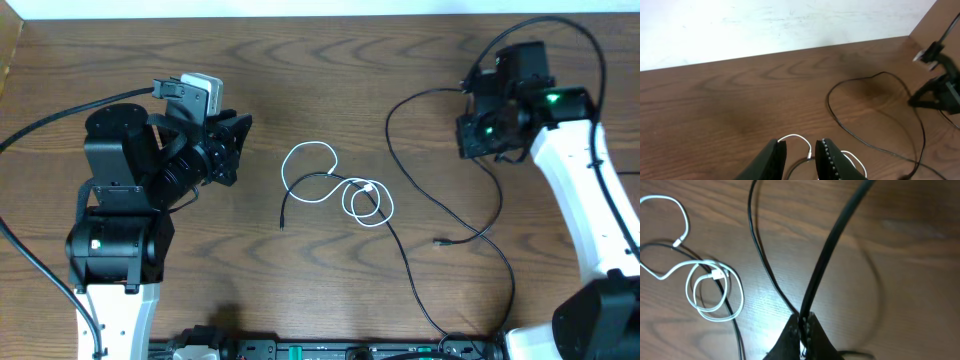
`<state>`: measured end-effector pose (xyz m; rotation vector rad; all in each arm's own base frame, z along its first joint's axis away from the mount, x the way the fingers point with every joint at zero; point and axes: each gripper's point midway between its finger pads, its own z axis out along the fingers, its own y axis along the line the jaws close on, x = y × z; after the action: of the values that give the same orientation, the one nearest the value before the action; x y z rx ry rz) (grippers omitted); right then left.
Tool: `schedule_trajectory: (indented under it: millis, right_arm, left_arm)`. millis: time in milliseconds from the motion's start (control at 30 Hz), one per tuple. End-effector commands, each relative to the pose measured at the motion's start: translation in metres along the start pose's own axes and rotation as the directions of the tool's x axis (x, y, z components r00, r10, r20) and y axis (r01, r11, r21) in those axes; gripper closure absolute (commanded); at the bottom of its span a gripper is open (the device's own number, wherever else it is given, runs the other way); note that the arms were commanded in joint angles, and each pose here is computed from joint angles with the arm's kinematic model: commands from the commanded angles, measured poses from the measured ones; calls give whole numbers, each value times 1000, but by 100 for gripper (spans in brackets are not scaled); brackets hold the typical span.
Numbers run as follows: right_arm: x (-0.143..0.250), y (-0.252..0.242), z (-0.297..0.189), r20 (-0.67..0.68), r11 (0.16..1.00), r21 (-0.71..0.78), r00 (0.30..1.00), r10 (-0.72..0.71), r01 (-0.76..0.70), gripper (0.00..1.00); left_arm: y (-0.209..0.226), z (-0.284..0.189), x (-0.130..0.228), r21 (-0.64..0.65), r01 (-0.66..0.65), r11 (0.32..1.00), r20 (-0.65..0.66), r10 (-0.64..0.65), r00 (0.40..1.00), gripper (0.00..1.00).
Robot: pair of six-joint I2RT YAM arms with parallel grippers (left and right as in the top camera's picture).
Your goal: Untangle cables
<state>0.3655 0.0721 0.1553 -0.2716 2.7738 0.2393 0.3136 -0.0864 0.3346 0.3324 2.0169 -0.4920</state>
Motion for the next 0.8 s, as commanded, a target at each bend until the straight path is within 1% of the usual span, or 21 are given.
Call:
schedule_trajectory:
  millis: [0, 33, 100, 233, 333, 367, 400, 467, 567, 633, 700, 767]
  right_arm:
    - [7, 15, 28, -26, 997, -75, 1000, -16, 14, 91]
    - [7, 15, 36, -31, 997, -76, 999, -11, 9, 88]
    - [11, 17, 54, -65, 997, -80, 998, -17, 12, 88]
    - [13, 17, 92, -113, 997, -76, 993, -26, 17, 82]
    - [11, 19, 115, -122, 997, -79, 992, -22, 12, 72]
    - [11, 18, 122, -127, 997, -78, 992, -15, 5, 66]
    - [13, 17, 127, -134, 997, -78, 991, -12, 2, 64]
    - [17, 14, 139, -157, 998, -68, 988, 1, -12, 53]
    - [23, 6, 154, -180, 999, -28, 984, 13, -18, 52]
    - [24, 1, 159, -185, 999, 24, 982, 28, -24, 51]
    - [24, -1, 160, -182, 998, 65, 983, 37, -26, 52]
    - [20, 4, 157, -168, 997, 78, 985, 36, -23, 55]
  left_arm:
    - [-2, -2, -2, 13, -12, 1000, 10, 12, 1000, 75]
    - [-2, -3, -2, 12, -13, 1000, 11, 13, 1000, 75]
    - [-2, -2, -2, 12, -14, 1000, 13, 14, 1000, 75]
    - [-2, -3, -2, 12, -15, 1000, 13, 15, 1000, 75]
    - [-2, -3, -2, 12, -19, 1000, 13, 19, 1000, 75]
    - [-2, -2, -2, 12, -25, 1000, 13, 25, 1000, 75]
    - [-2, -2, -2, 12, -26, 1000, 13, 26, 1000, 75]
    - [-2, -2, -2, 12, -37, 999, 13, 37, 999, 75]
    - [-2, -2, -3, 12, -45, 999, 14, 44, 999, 75]
    - [-2, -2, -2, 12, -47, 999, 13, 47, 999, 75]
    - [-2, -2, -2, 11, -53, 999, 13, 52, 999, 75]
    - [-2, -2, -2, 11, -59, 998, 13, 59, 998, 75]
